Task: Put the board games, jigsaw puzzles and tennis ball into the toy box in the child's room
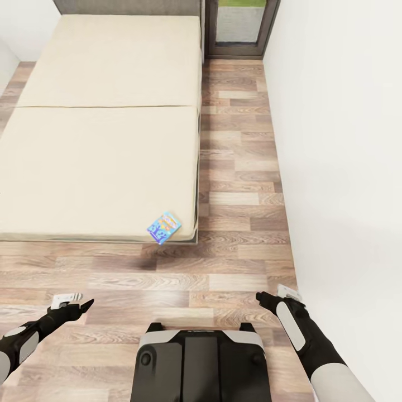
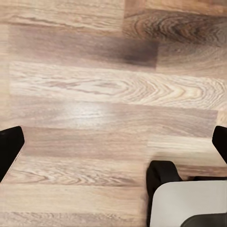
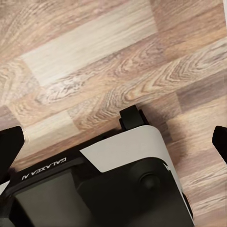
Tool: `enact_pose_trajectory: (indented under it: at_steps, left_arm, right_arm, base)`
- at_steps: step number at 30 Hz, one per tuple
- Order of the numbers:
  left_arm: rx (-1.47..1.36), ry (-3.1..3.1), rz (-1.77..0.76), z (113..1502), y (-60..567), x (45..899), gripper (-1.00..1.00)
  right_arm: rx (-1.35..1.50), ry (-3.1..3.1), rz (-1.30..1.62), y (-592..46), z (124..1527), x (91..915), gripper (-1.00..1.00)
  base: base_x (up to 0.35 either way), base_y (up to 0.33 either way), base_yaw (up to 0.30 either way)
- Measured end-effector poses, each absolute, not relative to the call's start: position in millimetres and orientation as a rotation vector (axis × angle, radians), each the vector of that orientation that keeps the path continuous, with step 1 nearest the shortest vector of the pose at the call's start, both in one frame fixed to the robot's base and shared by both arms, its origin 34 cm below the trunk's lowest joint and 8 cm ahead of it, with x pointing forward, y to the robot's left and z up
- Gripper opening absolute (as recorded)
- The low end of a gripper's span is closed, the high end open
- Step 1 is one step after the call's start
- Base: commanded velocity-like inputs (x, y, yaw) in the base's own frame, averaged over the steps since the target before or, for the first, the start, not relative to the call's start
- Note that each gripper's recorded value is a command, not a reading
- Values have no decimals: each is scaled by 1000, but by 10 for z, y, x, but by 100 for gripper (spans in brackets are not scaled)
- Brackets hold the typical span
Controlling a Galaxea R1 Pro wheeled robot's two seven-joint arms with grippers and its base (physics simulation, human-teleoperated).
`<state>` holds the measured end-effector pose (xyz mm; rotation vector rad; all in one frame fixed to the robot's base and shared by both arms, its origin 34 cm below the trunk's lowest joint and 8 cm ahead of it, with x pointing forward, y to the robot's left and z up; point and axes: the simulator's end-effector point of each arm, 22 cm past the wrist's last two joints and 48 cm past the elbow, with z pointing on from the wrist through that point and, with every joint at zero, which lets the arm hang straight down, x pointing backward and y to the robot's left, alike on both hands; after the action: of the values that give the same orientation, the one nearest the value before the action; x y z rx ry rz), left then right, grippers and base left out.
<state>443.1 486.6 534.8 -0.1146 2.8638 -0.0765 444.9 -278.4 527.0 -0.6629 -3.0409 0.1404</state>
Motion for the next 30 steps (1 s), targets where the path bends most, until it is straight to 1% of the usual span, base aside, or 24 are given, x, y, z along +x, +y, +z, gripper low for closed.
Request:
enact_pose_trajectory:
  at_steps: [5,15,23,30]
  left_arm:
    - [-113,2856,-80,5374,4859,4467,100]
    - [-111,2840,-76,5424,4858,4539,100]
    - [-111,2827,-76,5467,4858,4599,100]
    - [-108,2816,-75,5507,4859,4648,100]
  right_arm:
    - [-665,-3048,138,-2784,5297,4487,100]
    - [-669,-3064,134,-2785,5351,4561,100]
    - [-674,-3075,129,-2783,5395,4621,100]
    - [-678,-3086,125,-2783,5435,4672,100]
  base:
    - [0,174,0]
    - [0,23,0]
    - [-42,99,0]
    - [-8,19,0]
